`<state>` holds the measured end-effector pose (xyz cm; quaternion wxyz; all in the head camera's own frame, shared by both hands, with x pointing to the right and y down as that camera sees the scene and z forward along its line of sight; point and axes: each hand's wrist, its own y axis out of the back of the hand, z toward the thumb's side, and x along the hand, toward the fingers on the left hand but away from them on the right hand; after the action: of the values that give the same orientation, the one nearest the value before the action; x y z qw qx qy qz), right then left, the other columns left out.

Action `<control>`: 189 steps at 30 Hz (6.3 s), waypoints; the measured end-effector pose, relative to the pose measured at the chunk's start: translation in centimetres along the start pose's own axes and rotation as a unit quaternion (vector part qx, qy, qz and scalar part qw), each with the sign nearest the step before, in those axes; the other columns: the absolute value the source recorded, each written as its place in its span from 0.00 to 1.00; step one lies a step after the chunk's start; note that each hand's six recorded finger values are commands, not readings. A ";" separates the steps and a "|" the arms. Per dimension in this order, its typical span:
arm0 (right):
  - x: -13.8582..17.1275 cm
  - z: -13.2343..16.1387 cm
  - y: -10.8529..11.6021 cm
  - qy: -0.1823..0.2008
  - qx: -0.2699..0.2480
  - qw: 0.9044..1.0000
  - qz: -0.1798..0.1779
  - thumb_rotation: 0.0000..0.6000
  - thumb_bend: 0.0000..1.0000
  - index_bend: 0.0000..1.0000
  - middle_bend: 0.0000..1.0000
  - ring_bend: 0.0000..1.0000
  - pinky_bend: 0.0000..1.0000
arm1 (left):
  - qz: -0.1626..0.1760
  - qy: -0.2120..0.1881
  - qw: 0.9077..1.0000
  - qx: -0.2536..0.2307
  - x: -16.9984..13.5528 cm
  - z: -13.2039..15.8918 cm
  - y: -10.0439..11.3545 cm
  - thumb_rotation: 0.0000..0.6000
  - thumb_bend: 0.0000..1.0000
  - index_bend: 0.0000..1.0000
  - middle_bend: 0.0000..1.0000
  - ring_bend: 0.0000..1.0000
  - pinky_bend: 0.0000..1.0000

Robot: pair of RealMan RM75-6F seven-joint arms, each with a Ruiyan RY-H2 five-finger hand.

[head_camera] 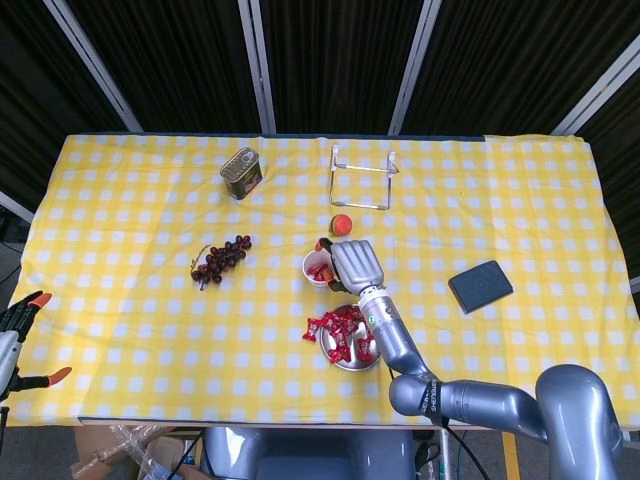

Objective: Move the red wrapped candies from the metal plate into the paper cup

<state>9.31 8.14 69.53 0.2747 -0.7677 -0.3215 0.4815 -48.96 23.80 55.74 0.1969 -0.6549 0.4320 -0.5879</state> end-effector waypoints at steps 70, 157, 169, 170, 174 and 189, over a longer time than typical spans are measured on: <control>11.7 -4.7 -6.2 -0.029 0.032 0.991 0.130 1.00 0.30 0.09 0.77 0.91 1.00 | 0.001 0.000 1.000 0.004 -0.2 0.1 -0.1 1.00 0.05 0.00 0.00 0.00 0.00; 6.0 0.1 1.4 0.012 -0.037 0.999 0.025 1.00 0.58 0.66 0.78 0.92 1.00 | -0.001 0.005 1.000 -0.003 0.0 -0.1 0.0 1.00 0.05 0.00 0.00 0.00 0.00; 1.8 1.2 1.8 0.004 -0.036 0.999 0.007 1.00 0.58 0.66 0.78 0.92 1.00 | -0.010 0.011 1.000 -0.013 0.1 -0.2 -0.1 1.00 0.05 0.00 0.00 0.00 0.00; 1.6 1.4 1.8 0.006 -0.037 0.999 0.005 1.00 0.58 0.66 0.78 0.92 1.00 | -0.010 0.011 1.000 -0.014 0.2 -0.2 -0.1 1.00 0.05 0.00 0.00 0.00 0.00; 0.7 2.1 1.8 0.010 -0.037 0.999 0.003 1.00 0.58 0.66 0.78 0.92 1.00 | -0.012 0.013 1.000 -0.015 0.2 -0.3 -0.1 1.00 0.05 0.00 0.00 0.00 0.00; -1.0 1.3 0.6 -0.011 -0.020 1.000 0.009 1.00 0.58 0.44 0.78 0.92 1.00 | -0.015 0.016 1.000 -0.017 0.1 -0.3 -0.1 1.00 0.05 0.00 0.00 0.00 0.00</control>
<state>7.93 7.19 69.14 0.2514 -0.7705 -0.3273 0.4859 -49.23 23.82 55.94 0.1696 -0.6554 0.4350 -0.5937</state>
